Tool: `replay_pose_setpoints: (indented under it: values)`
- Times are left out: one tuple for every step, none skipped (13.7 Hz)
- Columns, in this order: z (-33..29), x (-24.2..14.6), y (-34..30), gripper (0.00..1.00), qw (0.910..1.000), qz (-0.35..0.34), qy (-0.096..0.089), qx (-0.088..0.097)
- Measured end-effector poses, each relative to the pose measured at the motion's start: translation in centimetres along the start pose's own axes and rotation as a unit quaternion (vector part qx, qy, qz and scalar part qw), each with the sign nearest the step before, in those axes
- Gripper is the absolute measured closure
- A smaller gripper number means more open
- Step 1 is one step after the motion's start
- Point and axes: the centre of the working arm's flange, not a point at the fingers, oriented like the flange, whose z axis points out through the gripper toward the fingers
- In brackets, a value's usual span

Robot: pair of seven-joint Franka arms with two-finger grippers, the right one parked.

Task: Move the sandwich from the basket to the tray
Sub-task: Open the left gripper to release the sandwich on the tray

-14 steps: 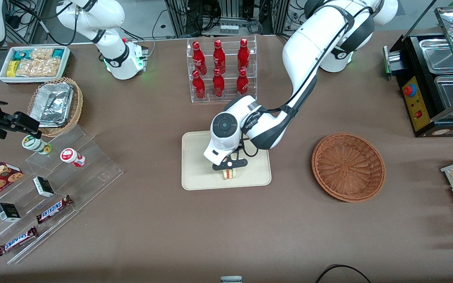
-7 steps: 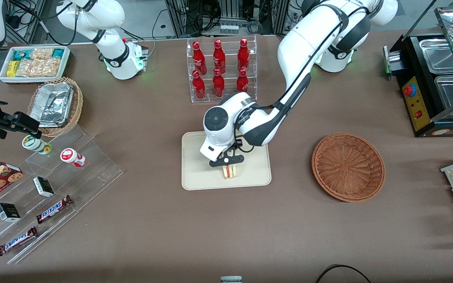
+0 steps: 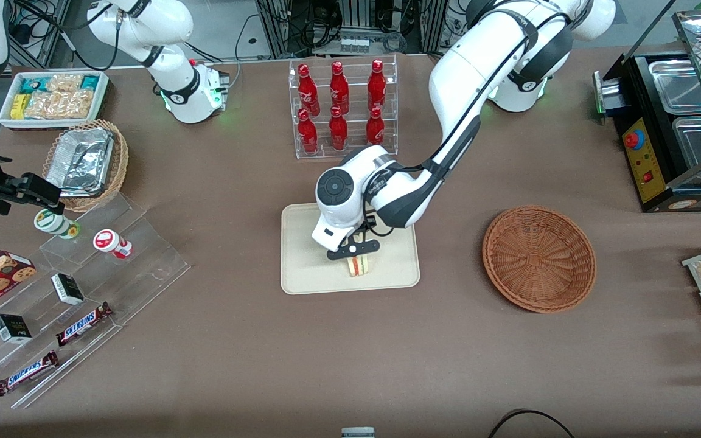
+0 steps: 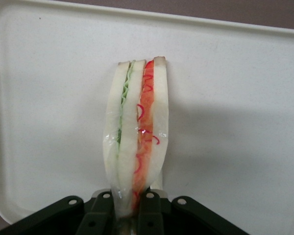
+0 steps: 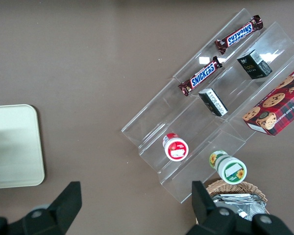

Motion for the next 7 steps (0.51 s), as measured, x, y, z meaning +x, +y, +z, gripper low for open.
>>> replay_pose_setpoints:
  values:
    - [0.1, 0.1, 0.0, 0.78, 1.0000, -0.001, 0.000, -0.001]
    - [0.0, 0.1, 0.0, 0.67, 1.0000, -0.001, 0.001, -0.003]
    - [-0.1, 0.2, 0.1, 0.59, 1.0000, -0.001, 0.003, -0.005]
    - [-0.3, 0.2, 0.1, 0.48, 1.0000, -0.002, 0.004, -0.008]
    - [-0.8, 0.3, 0.2, 0.37, 0.9999, -0.002, 0.007, -0.011]
    - [-1.5, 0.4, 0.3, 0.28, 0.9998, -0.003, 0.010, -0.016]
    - [-2.5, 0.4, 0.2, 0.16, 0.9998, -0.003, 0.013, -0.017]
